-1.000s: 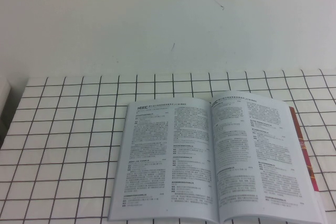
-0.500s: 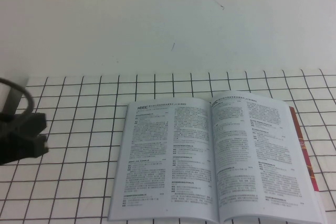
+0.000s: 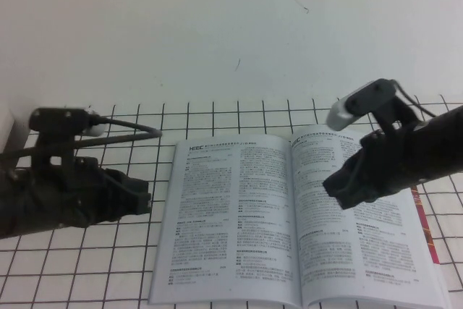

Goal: Close book
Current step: 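Close the open booklet and leave it lying on the table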

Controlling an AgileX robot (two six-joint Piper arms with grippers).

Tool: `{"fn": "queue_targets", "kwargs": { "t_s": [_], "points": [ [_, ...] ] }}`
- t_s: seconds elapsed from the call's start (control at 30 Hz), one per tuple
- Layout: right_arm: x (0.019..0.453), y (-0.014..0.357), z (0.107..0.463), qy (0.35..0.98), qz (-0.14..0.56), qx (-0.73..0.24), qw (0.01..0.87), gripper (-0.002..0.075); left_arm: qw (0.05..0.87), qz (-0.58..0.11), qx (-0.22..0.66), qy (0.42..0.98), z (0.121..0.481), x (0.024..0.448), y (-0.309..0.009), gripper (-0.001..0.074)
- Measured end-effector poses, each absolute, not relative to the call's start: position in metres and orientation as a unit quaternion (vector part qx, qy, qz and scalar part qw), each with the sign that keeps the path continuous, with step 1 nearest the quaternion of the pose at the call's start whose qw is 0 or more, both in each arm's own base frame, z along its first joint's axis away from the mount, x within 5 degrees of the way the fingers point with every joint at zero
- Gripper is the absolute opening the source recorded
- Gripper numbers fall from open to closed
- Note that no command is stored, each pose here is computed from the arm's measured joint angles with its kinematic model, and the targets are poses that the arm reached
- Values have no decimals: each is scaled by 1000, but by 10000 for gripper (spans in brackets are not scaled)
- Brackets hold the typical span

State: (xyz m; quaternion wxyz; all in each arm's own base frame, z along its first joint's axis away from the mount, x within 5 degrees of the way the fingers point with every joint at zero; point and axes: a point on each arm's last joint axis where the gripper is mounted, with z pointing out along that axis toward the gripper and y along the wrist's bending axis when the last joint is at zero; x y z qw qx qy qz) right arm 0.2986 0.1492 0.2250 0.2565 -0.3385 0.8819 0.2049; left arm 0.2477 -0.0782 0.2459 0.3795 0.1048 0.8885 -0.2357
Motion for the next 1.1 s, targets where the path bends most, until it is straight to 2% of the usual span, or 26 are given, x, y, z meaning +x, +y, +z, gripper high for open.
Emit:
{"fn": "queue_targets", "kwargs": {
  "t_s": [0.2,0.4,0.63,0.83,1.1],
  "points": [
    [307,180,197,879,207,-362,229,-3,347,-213,105,907,217,260,-89,-4],
    [314,181,159,891,186,-376,172,-3,326,-199,94,920,199,268,-89,-4],
    [317,176,140,908,151,-369,130,-3,316,-185,78,927,186,274,-88,-4],
    [319,177,125,913,150,-364,107,-3,298,-190,40,935,172,280,-88,-4],
    [322,177,118,917,156,-355,94,-3,258,-197,32,945,147,297,-95,-4]
  ]
}}
